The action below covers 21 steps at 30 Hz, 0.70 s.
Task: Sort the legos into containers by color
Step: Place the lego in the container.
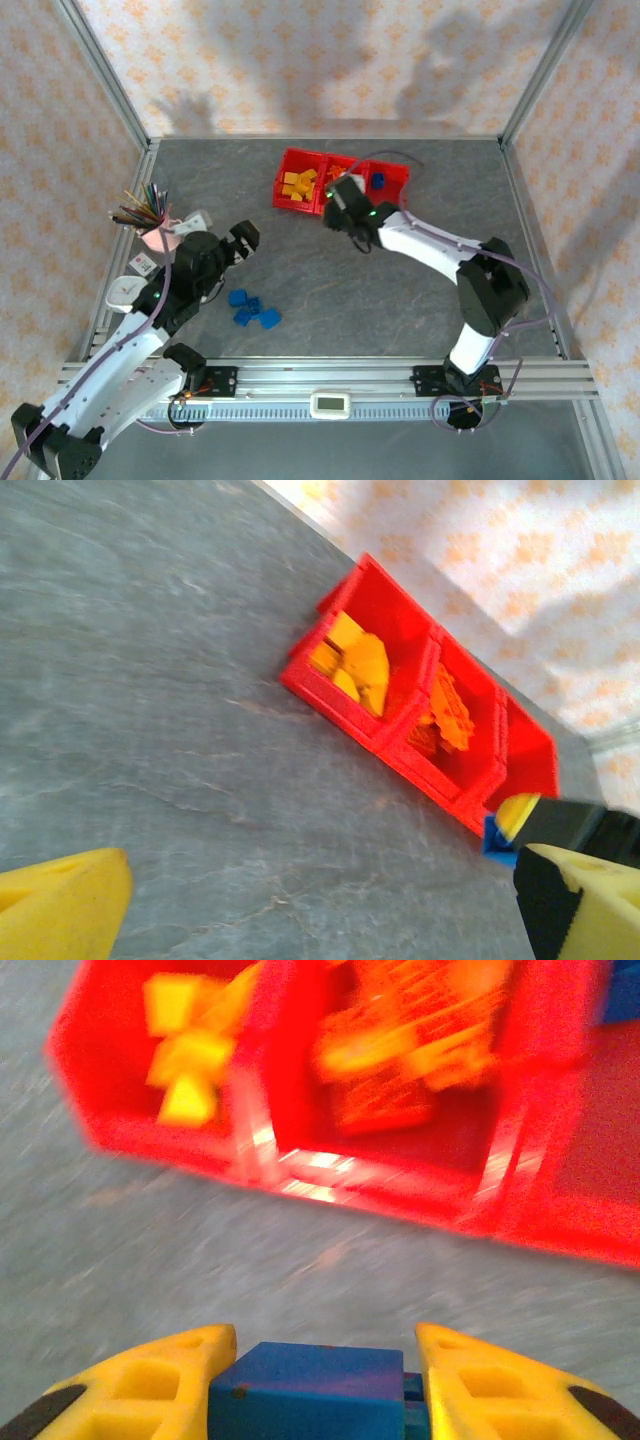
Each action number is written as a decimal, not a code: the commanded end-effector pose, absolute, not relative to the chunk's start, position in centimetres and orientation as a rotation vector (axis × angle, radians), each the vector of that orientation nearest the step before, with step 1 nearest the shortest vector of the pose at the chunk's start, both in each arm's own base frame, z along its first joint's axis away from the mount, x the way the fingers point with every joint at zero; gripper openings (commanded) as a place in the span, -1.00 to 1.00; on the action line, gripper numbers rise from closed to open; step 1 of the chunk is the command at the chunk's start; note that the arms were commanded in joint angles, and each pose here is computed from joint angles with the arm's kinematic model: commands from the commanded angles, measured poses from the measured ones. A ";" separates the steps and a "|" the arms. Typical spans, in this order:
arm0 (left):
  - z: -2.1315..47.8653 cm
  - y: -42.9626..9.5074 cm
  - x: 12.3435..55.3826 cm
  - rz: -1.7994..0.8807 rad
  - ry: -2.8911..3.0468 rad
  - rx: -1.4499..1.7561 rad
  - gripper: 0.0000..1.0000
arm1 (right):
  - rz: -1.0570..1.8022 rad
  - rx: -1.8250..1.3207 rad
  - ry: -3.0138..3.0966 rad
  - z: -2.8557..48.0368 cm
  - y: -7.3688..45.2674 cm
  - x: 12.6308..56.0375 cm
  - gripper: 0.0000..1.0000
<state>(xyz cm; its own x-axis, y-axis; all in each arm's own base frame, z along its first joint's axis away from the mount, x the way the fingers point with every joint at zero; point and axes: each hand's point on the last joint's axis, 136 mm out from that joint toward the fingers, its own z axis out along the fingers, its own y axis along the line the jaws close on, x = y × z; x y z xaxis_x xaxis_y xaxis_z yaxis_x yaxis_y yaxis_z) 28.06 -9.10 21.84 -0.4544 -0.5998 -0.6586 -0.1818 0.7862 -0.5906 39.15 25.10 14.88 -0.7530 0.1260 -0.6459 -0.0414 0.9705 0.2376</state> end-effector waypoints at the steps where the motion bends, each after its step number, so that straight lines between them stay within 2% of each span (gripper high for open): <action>1: 24.6 -12.2 29.8 -0.683 1.986 -0.444 0.98 | 0.172 0.161 2.361 15.8 19.7 41.5 -0.19; 6: 24.1 -14.3 31.7 -0.722 2.021 -0.390 0.98 | 0.078 0.250 2.355 14.7 15.3 45.6 -0.19; 14: 23.1 -15.5 33.5 -0.720 2.064 -0.376 0.99 | 0.025 0.285 2.360 12.5 13.4 50.5 -0.17; 21: 22.9 -15.0 33.6 -0.699 2.071 -0.384 0.98 | 0.031 0.272 2.355 12.3 13.6 52.5 0.15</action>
